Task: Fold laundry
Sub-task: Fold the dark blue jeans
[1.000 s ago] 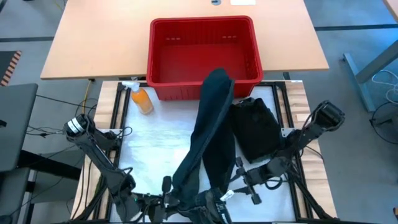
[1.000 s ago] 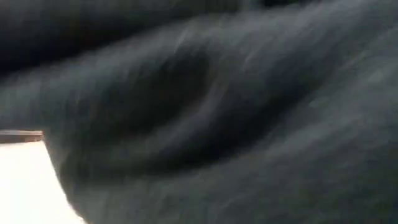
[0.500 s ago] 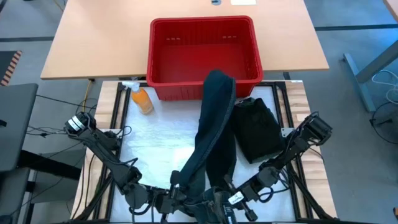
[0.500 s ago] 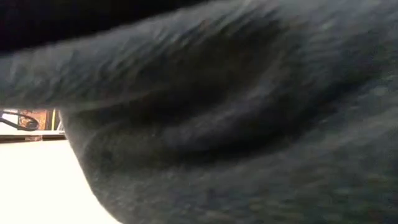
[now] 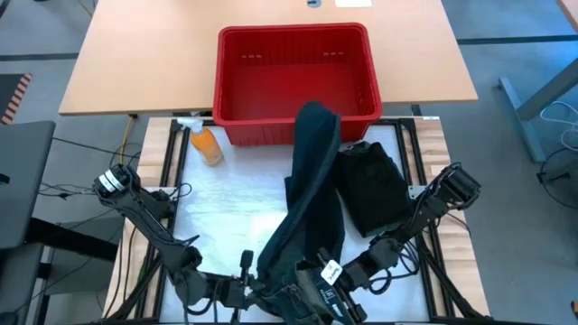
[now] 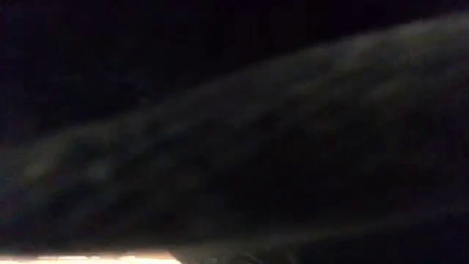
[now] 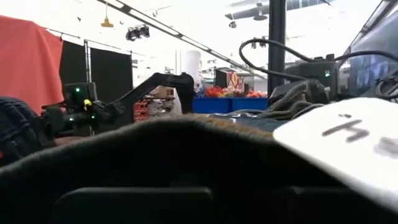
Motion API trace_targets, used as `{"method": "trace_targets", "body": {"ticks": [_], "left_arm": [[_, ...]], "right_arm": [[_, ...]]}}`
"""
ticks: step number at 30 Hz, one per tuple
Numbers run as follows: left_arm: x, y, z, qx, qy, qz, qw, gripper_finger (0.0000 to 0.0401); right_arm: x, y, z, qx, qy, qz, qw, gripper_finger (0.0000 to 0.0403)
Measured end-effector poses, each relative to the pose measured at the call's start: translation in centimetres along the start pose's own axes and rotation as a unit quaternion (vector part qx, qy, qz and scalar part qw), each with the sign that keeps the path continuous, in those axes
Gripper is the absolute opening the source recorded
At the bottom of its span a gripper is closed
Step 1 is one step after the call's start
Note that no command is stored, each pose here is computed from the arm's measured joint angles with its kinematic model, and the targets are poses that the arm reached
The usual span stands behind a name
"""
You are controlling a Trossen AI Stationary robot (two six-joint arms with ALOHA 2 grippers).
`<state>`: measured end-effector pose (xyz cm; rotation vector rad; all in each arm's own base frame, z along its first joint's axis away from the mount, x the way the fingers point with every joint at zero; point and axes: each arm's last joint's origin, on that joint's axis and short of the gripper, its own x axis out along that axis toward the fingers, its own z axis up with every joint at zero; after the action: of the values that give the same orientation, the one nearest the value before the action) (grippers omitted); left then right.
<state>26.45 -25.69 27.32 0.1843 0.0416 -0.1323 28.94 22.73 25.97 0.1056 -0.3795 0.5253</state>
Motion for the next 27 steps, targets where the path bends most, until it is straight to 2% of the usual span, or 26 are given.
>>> {"method": "trace_targets", "body": {"ticks": [3,9,20,24,27], "left_arm": [[-0.1,0.0,-0.2,0.003,-0.005,-0.002,1.000,0.0026],[0.6,0.8,-0.5,-0.025,0.002,0.013,1.000,0.0060],[1.3,1.9,-1.2,-0.020,0.027,0.030,0.999,0.0175],[0.7,2.4,0.1,-0.028,0.012,0.019,0.999,0.0218],[0.0,3.1,1.3,-0.054,0.004,-0.015,0.998,0.0237]], "right_arm": [[0.1,-0.4,-0.2,0.012,0.008,-0.006,1.000,0.0034],[0.1,-1.0,-0.9,0.025,0.047,-0.028,0.998,0.0025],[0.0,-1.3,-1.5,0.032,0.074,-0.045,0.996,0.0027],[0.0,-1.5,-1.6,0.037,0.082,-0.049,0.995,0.0028],[0.0,-1.8,-1.6,0.038,0.079,-0.053,0.995,0.0031]]}}
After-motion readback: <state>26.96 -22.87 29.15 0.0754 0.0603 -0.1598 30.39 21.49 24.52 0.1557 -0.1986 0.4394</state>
